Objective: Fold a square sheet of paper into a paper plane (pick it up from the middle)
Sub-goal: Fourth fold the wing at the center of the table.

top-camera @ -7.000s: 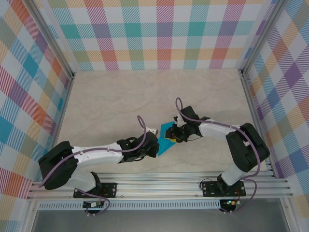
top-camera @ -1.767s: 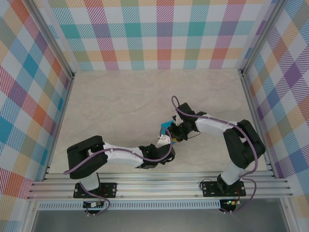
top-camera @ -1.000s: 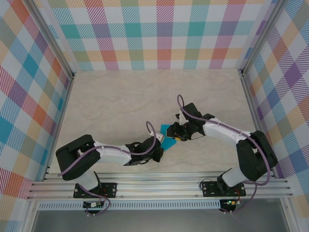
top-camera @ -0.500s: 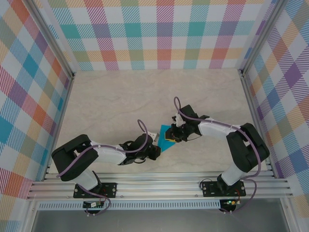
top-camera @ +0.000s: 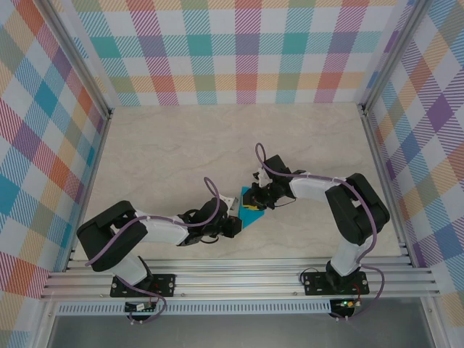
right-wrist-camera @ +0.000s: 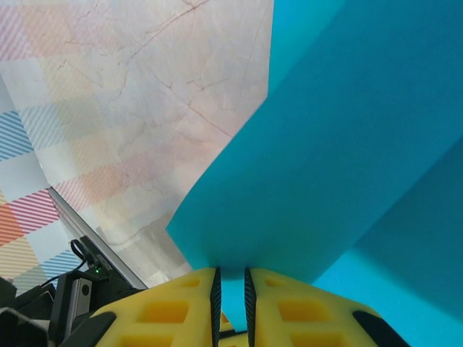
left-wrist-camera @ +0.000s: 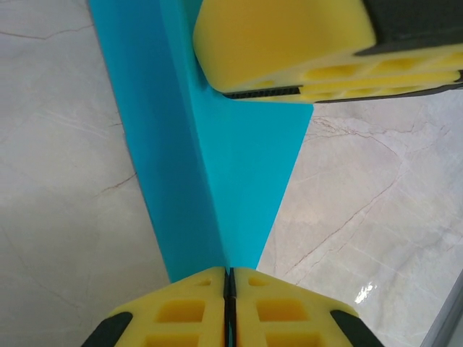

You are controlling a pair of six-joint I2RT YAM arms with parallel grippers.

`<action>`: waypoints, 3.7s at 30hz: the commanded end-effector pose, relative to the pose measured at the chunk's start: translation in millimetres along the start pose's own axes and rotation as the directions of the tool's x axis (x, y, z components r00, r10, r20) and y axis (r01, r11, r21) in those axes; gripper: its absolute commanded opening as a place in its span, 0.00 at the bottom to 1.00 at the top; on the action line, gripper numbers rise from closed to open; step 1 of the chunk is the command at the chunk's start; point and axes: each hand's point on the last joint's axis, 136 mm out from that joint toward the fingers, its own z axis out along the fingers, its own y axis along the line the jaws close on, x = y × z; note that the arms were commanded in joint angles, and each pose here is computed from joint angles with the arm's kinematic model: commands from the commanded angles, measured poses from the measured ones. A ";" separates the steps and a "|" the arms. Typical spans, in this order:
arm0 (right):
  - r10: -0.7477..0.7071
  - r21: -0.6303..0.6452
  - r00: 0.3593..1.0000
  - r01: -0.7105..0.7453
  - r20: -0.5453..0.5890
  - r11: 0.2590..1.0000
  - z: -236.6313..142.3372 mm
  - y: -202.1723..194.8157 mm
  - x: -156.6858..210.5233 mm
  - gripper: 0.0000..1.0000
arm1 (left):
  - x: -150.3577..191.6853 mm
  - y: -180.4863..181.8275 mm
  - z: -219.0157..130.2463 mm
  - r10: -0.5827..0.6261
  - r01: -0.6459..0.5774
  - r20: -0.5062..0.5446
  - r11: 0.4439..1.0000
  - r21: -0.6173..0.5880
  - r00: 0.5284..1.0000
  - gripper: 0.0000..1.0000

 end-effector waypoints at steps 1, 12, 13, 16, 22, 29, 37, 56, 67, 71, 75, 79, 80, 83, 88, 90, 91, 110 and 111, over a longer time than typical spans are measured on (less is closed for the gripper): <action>0.010 0.021 1.000 -0.011 0.012 1.000 3.1 -2.4 -7.7 0.19 | 0.0 7.3 0.2 -0.019 0.019 0.002 1.000 -0.012 1.000 0.14; 0.024 0.054 0.999 -0.025 0.030 0.998 1.3 -6.7 -12.0 0.18 | 4.7 10.7 -4.0 -0.004 0.004 -0.020 0.999 -0.034 1.000 0.17; 0.026 0.058 0.999 -0.028 0.030 0.998 1.7 -7.8 -12.0 0.18 | 4.6 10.9 -4.3 -0.004 0.003 -0.020 0.999 -0.033 1.000 0.16; 0.028 0.066 0.999 -0.030 0.028 0.997 2.2 -9.5 -10.8 0.18 | 5.5 11.6 -4.9 -0.004 0.003 -0.023 0.999 -0.037 1.000 0.13; 0.028 0.068 0.999 -0.031 0.035 0.997 0.4 -10.2 -9.7 0.17 | 9.7 15.3 -2.1 -0.023 0.021 -0.034 0.999 -0.044 0.999 0.06; -0.007 -0.017 0.999 0.008 0.040 1.000 -10.4 10.3 -4.0 0.20 | 10.9 17.1 3.4 -0.070 0.070 -0.055 0.997 -0.014 0.996 0.05; -0.018 -0.050 1.000 0.018 0.010 0.999 -0.9 14.7 1.7 0.21 | 10.0 14.7 7.0 -0.093 0.095 -0.072 0.995 0.025 0.993 0.05; 0.023 0.034 1.000 -0.023 0.002 0.999 19.9 -7.0 -13.1 0.19 | 12.0 28.1 -2.5 -0.141 0.142 -0.049 0.990 -0.001 0.989 0.15; 0.042 0.074 0.999 -0.042 0.009 0.996 21.6 -18.0 -12.5 0.18 | 11.2 25.7 -7.9 -0.132 0.132 -0.046 0.991 0.005 0.990 0.09; 0.044 0.078 0.999 -0.045 0.007 0.996 23.0 -19.9 -12.7 0.18 | 14.8 28.9 -4.9 -0.147 0.147 -0.059 0.989 -0.006 0.987 0.05; 0.039 0.053 0.999 -0.039 0.003 0.998 23.5 -15.1 -13.0 0.19 | 21.9 35.7 -3.4 -0.176 0.174 -0.076 0.984 -0.034 0.981 0.02; 0.019 0.020 1.000 -0.019 0.024 1.000 13.7 -1.3 -14.3 0.22 | 27.7 43.4 -4.5 -0.190 0.185 -0.082 0.980 -0.069 0.978 0.00; 0.015 0.024 0.999 -0.015 0.037 1.000 9.8 0.4 -15.1 0.23 | 27.7 43.8 -4.6 -0.191 0.186 -0.083 0.980 -0.070 0.978 0.00; 0.005 0.032 0.997 -0.007 0.077 0.999 -3.7 4.0 -18.5 0.26 | 29.0 46.2 -4.2 -0.199 0.192 -0.083 0.978 -0.080 0.977 0.00; -0.007 0.023 0.996 0.005 0.085 1.000 -9.9 7.1 -17.3 0.27 | 29.8 47.4 -3.7 -0.203 0.196 -0.084 0.977 -0.089 0.976 0.00; -0.012 0.005 0.998 0.011 0.067 1.000 -7.3 9.1 -15.7 0.27 | 29.5 48.9 -3.9 -0.210 0.202 -0.079 0.975 -0.094 0.975 0.00; -0.015 -0.003 0.998 0.015 0.054 1.000 -5.6 10.4 -14.2 0.27 | 29.7 48.3 -3.8 -0.212 0.205 -0.080 0.974 -0.092 0.974 0.00; -0.005 0.004 1.000 0.005 -0.021 1.000 22.5 3.5 -19.4 0.21 | 31.0 49.1 -2.7 -0.214 0.204 -0.092 0.974 -0.100 0.973 0.00; 0.001 0.015 1.000 0.000 -0.020 1.000 23.0 0.7 -19.1 0.21 | 31.6 49.5 -2.8 -0.213 0.203 -0.094 0.974 -0.102 0.973 0.00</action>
